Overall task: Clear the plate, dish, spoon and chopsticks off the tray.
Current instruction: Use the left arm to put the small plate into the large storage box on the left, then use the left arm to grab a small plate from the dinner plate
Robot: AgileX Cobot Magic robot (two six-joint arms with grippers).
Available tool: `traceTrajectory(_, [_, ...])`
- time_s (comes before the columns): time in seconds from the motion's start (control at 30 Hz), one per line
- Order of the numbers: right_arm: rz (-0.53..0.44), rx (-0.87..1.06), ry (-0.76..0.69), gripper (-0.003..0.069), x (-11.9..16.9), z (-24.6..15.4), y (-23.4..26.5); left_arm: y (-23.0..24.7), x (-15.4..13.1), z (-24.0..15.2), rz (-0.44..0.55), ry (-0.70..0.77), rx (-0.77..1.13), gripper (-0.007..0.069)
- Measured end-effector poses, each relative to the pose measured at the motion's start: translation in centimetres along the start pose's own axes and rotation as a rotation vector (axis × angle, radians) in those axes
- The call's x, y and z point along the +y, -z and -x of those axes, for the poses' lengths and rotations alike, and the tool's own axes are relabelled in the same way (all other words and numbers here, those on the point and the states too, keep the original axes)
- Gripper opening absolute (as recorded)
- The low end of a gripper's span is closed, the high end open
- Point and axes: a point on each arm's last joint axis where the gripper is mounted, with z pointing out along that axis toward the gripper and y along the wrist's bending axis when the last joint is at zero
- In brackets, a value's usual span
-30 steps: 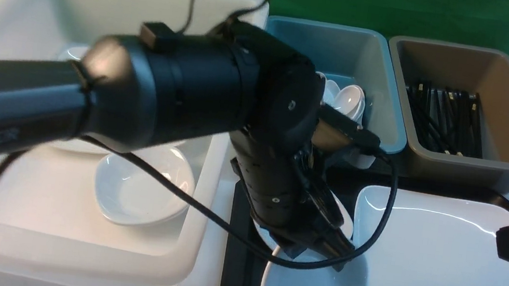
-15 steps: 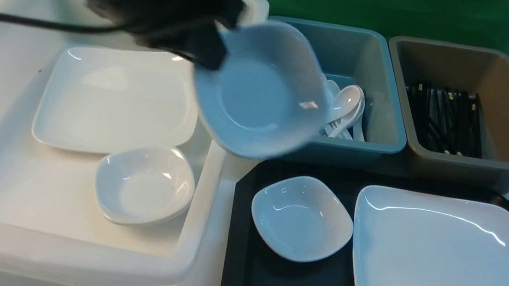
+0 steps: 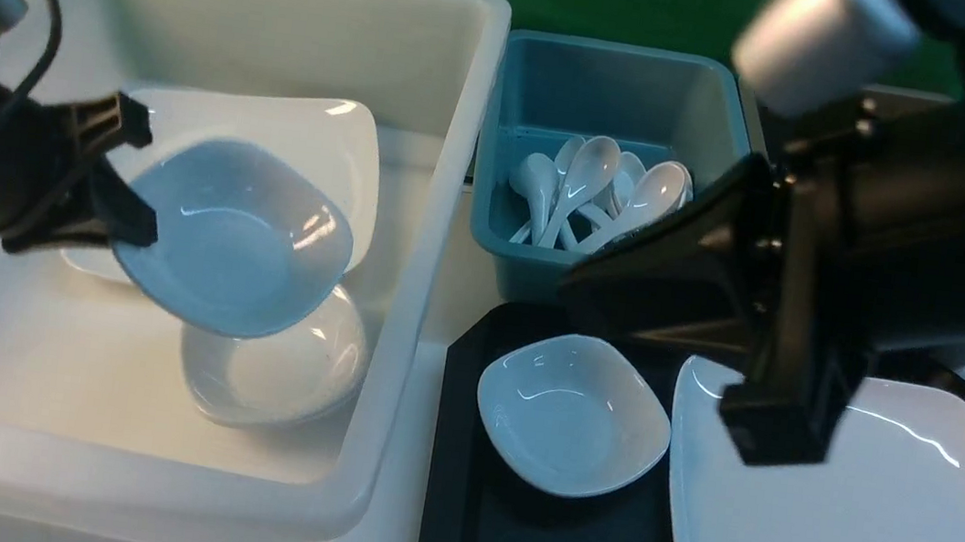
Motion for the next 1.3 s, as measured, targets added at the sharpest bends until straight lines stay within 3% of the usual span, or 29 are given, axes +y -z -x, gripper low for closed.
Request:
traceTrajectory(0.2, [-0.051, 0.051, 0.002, 0.0023, -1.4, 2.1, -3.2, -1.7, 1.9, -1.6, 0.004, 0.152, -0.055, 0.0034])
traceTrajectory(0.5, [-0.060, 0.074, -0.024, 0.0023, -3.1, 3.2, -6.4, -2.5, 3.0, -2.8, 0.030, 0.198, -0.059, 0.0081])
traceTrajectory(0.8, [-0.074, 0.051, -0.025, 0.0028, -3.4, 3.4, -6.8, -3.0, 3.2, -3.3, 0.034, 0.175, 0.012, 0.0364])
traceTrajectory(0.97, [-0.078, 0.070, -0.022, 0.0028, -3.5, 3.3, -6.8, -1.5, 2.1, -2.1, 0.045, 0.052, 0.008, 0.0433])
traceTrajectory(1.1, [-0.128, 0.148, -0.035, 0.0028, -3.8, 3.1, -6.1, 0.6, 0.3, -1.0, 0.028, -0.046, -0.001, 0.0408])
traceTrajectory(1.13, [-0.174, 0.207, -0.046, 0.0028, -4.1, 3.0, -5.3, 1.4, -1.1, -0.7, 0.008, -0.115, -0.003, 0.0354])
traceTrajectory(1.17, [-0.184, 0.211, -0.046, 0.0028, -4.2, 3.0, -5.3, 1.6, -1.3, -0.7, 0.005, -0.123, -0.004, 0.0354])
traceTrajectory(1.3, [-0.351, 0.353, -0.073, 0.0028, -5.2, 2.3, -2.5, 2.8, -7.1, -1.6, -0.090, -0.358, -0.001, 0.0092])
